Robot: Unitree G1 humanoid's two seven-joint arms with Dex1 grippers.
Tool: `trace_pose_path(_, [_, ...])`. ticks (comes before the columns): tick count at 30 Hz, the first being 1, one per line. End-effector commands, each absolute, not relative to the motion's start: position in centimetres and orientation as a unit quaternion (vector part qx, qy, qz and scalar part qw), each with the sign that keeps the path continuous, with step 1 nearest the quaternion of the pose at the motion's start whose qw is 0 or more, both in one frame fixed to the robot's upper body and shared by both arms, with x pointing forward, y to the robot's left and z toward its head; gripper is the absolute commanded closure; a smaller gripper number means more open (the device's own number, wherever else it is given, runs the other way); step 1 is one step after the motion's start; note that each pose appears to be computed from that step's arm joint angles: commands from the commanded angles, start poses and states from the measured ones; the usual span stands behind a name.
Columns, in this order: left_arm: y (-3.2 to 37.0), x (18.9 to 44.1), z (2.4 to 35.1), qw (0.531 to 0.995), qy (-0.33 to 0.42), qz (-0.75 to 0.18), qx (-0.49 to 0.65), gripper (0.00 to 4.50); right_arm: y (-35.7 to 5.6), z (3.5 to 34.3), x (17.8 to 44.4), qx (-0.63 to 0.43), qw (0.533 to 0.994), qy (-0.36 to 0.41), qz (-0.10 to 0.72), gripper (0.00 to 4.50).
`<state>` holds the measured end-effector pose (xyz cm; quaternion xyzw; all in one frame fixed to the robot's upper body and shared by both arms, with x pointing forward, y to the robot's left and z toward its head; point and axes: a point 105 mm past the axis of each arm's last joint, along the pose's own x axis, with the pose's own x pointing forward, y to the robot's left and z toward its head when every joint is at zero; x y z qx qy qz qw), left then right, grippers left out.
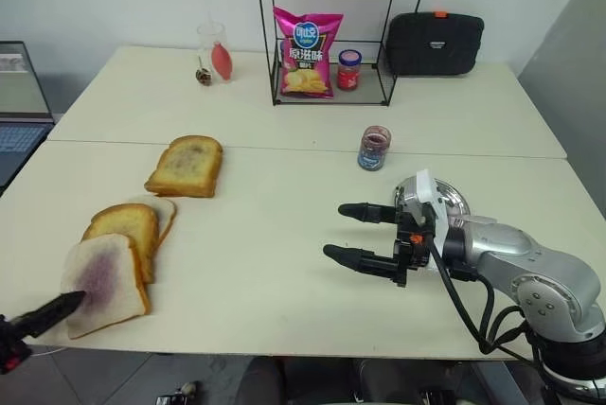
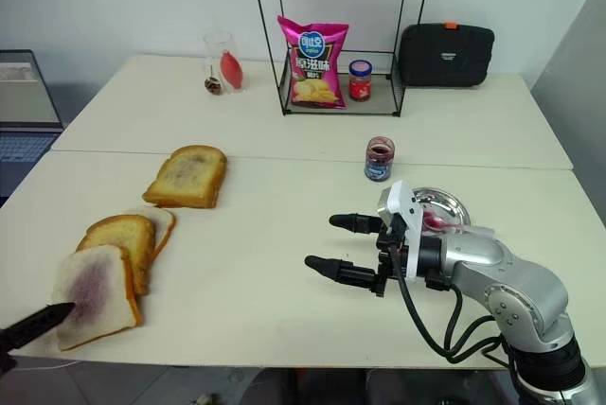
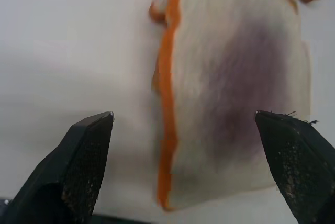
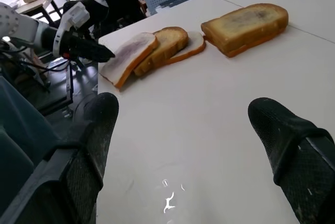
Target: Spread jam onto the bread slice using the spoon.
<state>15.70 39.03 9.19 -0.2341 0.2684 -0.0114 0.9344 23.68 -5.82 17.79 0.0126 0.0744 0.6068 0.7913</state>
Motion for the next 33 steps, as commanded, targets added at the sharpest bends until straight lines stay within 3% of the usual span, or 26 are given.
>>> trace_pose_path(1, [38.6, 17.0, 9.3, 0.941, 0.26, -0.033, -0.214, 0.02, -5.6, 18.8, 23.3, 0.008, 0.784, 0.06, 0.618, 0.0])
trace_pose_path(6, [37.7, 18.2, 8.8, 0.939, 0.262, -0.061, -0.216, 0.02, -5.7, 18.8, 23.2, 0.006, 0.784, 0.064, 0.617, 0.0])
trace_pose_path(9, [37.7, 18.3, 8.6, 0.937, 0.267, -0.066, -0.216, 0.44, -5.9, 18.8, 23.2, 0.001, 0.787, 0.065, 0.613, 0.0])
trace_pose_path(15, [38.5, 18.4, 9.6, 0.94, 0.259, -0.065, -0.213, 1.72, -5.9, 19.0, 23.2, -0.008, 0.787, 0.056, 0.615, 0.0])
trace_pose_path(28, [38.9, 20.4, 12.0, 0.95, 0.208, -0.071, -0.224, 4.16, -5.9, 20.0, 21.4, -0.006, 0.744, 0.045, 0.666, 0.0])
trace_pose_path(30, [38.6, 21.1, 13.5, 0.952, 0.183, -0.08, -0.233, 4.43, -5.9, 19.9, 21.5, -0.011, 0.748, 0.045, 0.662, 0.0])
trace_pose_path(33, [38.2, 22.1, 15.1, 0.953, 0.158, -0.088, -0.242, 4.48, -5.9, 19.8, 21.9, -0.013, 0.759, 0.041, 0.65, 0.0])
